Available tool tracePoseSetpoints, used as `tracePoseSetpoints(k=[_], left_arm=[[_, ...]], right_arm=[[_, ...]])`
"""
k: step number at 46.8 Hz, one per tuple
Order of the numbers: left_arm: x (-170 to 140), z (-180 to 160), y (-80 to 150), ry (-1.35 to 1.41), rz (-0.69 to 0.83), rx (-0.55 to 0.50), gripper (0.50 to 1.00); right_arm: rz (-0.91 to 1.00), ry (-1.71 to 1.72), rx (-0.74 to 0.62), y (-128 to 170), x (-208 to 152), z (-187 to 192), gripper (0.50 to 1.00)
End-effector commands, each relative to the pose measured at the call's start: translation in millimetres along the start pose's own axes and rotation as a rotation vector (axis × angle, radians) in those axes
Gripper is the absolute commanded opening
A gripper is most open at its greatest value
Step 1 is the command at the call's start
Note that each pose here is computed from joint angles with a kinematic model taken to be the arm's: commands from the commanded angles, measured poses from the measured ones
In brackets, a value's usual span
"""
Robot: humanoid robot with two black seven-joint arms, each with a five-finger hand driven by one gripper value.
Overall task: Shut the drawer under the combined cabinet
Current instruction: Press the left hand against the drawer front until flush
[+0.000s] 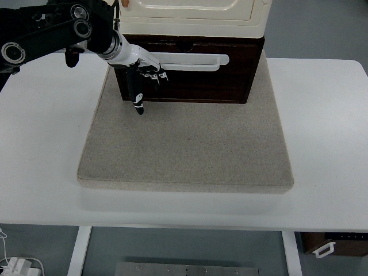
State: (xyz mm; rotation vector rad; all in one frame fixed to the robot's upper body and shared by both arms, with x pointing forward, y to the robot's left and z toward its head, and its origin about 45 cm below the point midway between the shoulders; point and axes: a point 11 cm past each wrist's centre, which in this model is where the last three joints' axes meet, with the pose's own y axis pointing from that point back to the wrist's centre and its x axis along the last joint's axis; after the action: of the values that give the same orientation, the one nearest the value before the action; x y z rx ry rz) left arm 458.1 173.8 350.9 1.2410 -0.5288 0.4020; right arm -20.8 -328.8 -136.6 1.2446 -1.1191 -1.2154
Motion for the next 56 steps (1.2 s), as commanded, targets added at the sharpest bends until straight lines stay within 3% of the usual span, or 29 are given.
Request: tracePoseSetpoints(k=[1,56], left_arm=[[0,-1,1,0.001,0.001,0.0,1.0],[6,-12,8,0.015,0.024,0.01,1.0]], right_arm=[[0.0,0.0,0.0,0,0,0,0.952],[0.0,0.001,0.0,0,0,0,0.952]])
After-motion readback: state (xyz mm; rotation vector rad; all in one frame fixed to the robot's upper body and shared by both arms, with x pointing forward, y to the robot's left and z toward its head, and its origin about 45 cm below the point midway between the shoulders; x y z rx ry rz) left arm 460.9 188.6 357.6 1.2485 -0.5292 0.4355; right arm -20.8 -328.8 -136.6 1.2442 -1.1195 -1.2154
